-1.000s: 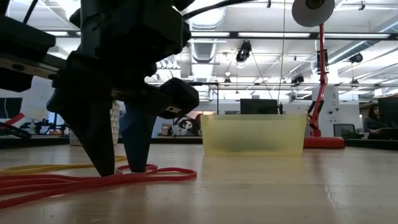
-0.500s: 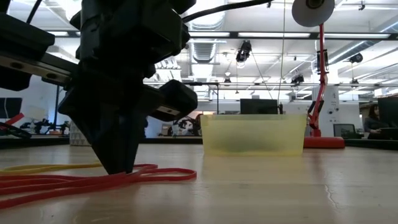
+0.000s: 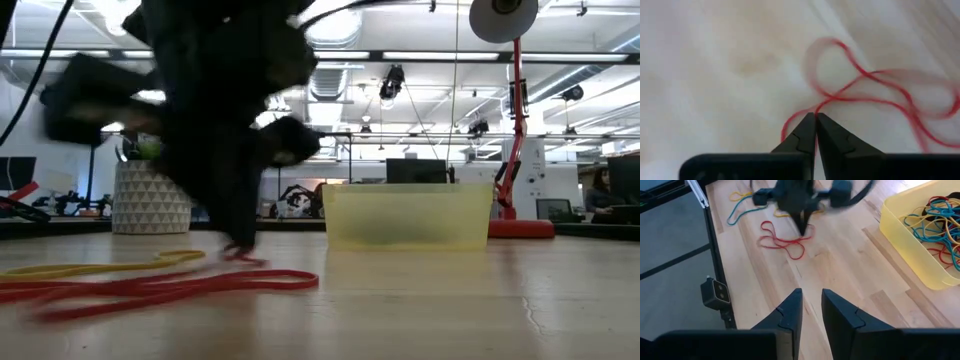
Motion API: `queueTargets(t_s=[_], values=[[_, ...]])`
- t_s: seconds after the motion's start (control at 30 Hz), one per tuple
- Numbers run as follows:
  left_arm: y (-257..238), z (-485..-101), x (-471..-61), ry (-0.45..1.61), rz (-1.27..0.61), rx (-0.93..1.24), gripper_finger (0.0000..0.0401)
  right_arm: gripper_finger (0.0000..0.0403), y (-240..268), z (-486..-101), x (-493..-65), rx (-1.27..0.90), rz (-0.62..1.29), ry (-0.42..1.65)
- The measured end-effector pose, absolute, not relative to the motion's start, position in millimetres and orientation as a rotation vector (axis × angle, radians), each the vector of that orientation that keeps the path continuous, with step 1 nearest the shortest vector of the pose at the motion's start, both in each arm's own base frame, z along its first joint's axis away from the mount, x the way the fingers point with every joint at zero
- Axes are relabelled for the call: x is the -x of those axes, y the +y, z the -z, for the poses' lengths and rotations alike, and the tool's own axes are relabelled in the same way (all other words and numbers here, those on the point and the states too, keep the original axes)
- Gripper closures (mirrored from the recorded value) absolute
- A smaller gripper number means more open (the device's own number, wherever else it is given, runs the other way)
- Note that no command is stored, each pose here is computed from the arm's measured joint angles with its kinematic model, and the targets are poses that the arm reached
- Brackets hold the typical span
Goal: Pick and place rubber bands into bin
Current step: Put the top red rubber band into the bin
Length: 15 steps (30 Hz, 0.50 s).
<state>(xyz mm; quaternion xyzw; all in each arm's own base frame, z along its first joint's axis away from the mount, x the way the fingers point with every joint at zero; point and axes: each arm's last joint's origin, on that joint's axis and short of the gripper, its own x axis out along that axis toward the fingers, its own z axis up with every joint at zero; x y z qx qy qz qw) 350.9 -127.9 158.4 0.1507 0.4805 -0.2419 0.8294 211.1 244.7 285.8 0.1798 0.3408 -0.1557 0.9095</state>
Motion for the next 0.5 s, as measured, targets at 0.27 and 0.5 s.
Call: queueTargets(t_s=[0.27,0.5], values=[[-123.2,-199.6,-345.1,0.896,0.456,-0.326,0.0401,0.0344,244.7,-285.8,-211.1,-0.355,0.315,0.705],[-117.1,-230.7,-339.2,0.791,0.382,-0.318,0.0401,0.0344,244.3,-285.4,-210.8,-0.342,0.315,0.709]])
